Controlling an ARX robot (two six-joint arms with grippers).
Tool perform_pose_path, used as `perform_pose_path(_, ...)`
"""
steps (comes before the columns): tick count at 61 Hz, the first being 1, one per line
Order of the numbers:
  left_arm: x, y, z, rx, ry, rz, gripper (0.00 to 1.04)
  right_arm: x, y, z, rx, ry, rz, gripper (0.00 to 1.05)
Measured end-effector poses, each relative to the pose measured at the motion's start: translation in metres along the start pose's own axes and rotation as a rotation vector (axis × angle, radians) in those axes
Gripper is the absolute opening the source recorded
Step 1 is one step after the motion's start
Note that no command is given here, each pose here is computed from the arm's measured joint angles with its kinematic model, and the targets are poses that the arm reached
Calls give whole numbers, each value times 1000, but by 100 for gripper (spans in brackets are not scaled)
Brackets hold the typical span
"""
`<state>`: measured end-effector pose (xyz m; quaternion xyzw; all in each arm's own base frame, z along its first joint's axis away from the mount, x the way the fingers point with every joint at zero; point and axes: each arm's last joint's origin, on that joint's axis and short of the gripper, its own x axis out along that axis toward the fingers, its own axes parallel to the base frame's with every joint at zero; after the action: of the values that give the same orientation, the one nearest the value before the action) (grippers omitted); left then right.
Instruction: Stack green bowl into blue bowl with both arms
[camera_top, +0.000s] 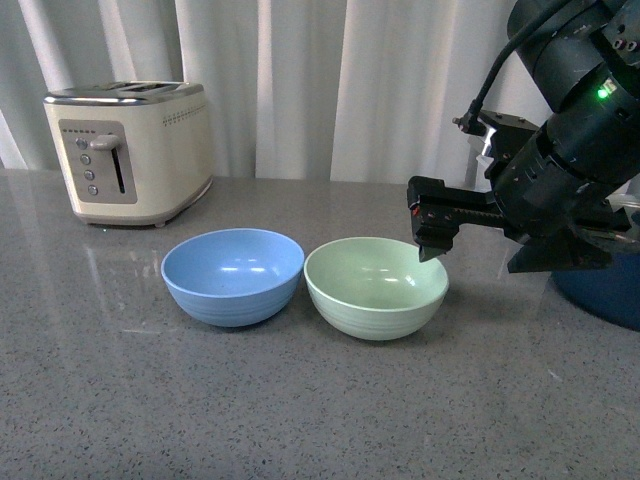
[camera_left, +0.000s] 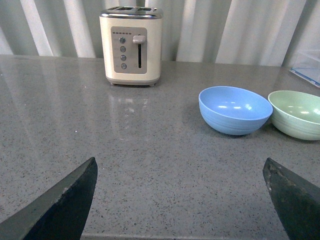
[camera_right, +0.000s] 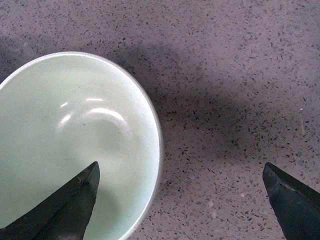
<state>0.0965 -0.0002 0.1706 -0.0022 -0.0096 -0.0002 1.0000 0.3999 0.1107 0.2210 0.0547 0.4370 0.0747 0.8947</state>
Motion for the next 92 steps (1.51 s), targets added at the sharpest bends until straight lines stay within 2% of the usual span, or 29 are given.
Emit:
perform_pose_path(42,0,0,0,0,0,0,98,35,9,-8,-36,46,3,94)
perform_pose_path(50,0,0,0,0,0,0,98,38,10,-9,-44,40,10,75)
perform_pose_path(54,0,0,0,0,0,0,98,38,10,-8,-51,26,16,59)
perform_pose_path(65,0,0,0,0,0,0,98,40,9,-11,-57,27,19,30)
perform_pose_path(68,0,0,0,0,0,0,98,41,9,-12,-60,28,22,20)
perform_pose_path(76,0,0,0,0,0,0,98,40,7,-11,-63,21,28,2)
perform_pose_path(92,0,0,0,0,0,0,98,28,4,-4,-104,-4,23,1)
